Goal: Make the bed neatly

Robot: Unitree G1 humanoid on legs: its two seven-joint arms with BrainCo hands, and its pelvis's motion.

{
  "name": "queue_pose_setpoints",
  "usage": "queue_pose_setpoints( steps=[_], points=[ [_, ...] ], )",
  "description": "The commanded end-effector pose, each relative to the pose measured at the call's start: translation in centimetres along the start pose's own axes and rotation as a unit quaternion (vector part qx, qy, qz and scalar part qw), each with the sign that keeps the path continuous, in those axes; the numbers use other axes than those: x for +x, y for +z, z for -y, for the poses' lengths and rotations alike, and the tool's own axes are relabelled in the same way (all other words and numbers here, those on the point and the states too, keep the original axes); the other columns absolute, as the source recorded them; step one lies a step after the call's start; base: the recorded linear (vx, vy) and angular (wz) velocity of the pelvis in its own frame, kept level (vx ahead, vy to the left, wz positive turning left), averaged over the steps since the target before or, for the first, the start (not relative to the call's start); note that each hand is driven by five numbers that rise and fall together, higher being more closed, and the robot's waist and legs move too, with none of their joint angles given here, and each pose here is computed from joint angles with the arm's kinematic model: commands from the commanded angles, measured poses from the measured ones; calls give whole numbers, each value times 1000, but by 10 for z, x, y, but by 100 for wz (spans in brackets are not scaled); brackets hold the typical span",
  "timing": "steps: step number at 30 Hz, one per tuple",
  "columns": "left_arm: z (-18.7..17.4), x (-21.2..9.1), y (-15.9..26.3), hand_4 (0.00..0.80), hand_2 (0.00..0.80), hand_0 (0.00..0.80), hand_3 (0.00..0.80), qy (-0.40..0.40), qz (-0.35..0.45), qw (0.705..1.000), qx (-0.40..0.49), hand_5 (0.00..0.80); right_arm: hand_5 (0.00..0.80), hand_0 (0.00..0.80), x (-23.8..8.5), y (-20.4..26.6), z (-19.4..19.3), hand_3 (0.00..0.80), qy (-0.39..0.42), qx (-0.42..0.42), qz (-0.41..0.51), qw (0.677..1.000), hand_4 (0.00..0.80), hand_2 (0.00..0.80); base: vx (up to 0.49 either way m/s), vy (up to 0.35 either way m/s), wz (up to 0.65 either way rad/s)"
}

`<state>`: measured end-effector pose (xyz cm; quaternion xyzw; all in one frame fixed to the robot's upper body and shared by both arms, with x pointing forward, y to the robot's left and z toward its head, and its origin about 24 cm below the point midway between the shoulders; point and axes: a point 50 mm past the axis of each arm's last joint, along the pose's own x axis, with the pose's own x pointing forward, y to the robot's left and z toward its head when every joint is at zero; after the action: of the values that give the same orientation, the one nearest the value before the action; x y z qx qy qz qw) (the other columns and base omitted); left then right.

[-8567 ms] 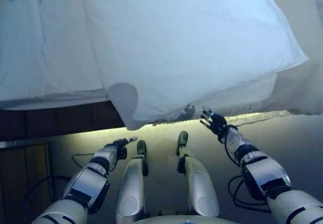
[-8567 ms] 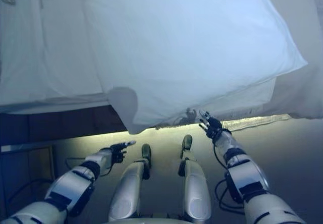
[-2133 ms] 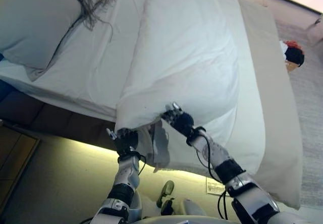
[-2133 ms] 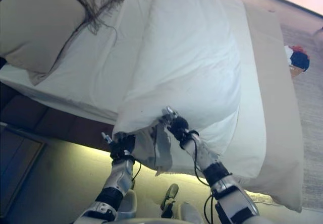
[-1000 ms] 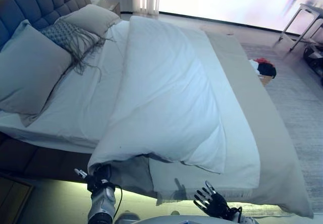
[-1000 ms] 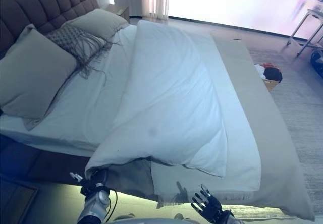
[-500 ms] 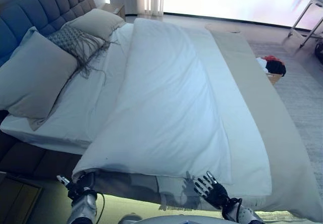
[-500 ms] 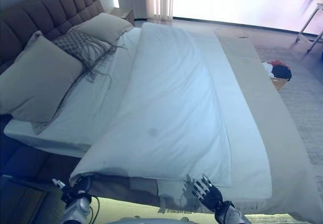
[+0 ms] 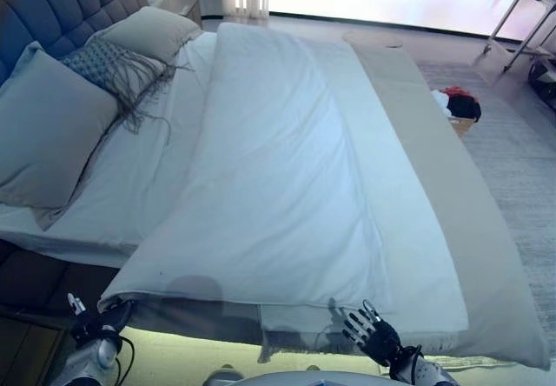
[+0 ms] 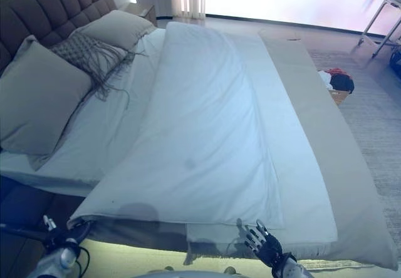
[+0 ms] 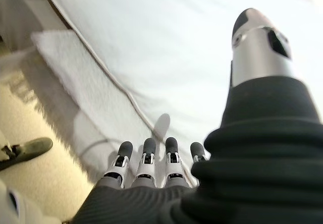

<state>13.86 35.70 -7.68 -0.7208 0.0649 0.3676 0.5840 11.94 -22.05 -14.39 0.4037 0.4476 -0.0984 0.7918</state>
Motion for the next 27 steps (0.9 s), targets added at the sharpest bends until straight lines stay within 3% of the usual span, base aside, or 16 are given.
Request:
queue_pose_setpoints(
  steps=[1,7,11,15,18,27],
  points=[
    [167,-118,183,0,0,0,0,-263,360,895,-6,0,0,0,-18,15,27,0,-29,-8,12,999,0,0,-30,44,-6],
    [179,-125,187,0,0,0,0,-258,368,894,-8,0,0,0,-18,17,29,0,-29,-3,12,1000,0,0,-40,37,-5],
    [154,-116,186,0,0,0,0,-217,359,908,-3,0,0,0,-17,16,28,0,-28,15,20,999,0,0,-41,33,-2],
    [98,-88,164,0,0,0,0,-161,317,935,-3,0,0,0,-9,7,20,0,-20,14,14,1000,0,0,-69,26,2],
    [75,-69,145,0,0,0,0,-142,288,947,-26,0,0,0,-2,10,9,0,-3,-3,17,1000,0,0,-122,-5,5],
    [66,-17,78,0,0,0,0,-150,199,966,-67,0,0,0,23,43,-53,0,77,-17,83,993,0,0,-240,-110,26]
  ],
)
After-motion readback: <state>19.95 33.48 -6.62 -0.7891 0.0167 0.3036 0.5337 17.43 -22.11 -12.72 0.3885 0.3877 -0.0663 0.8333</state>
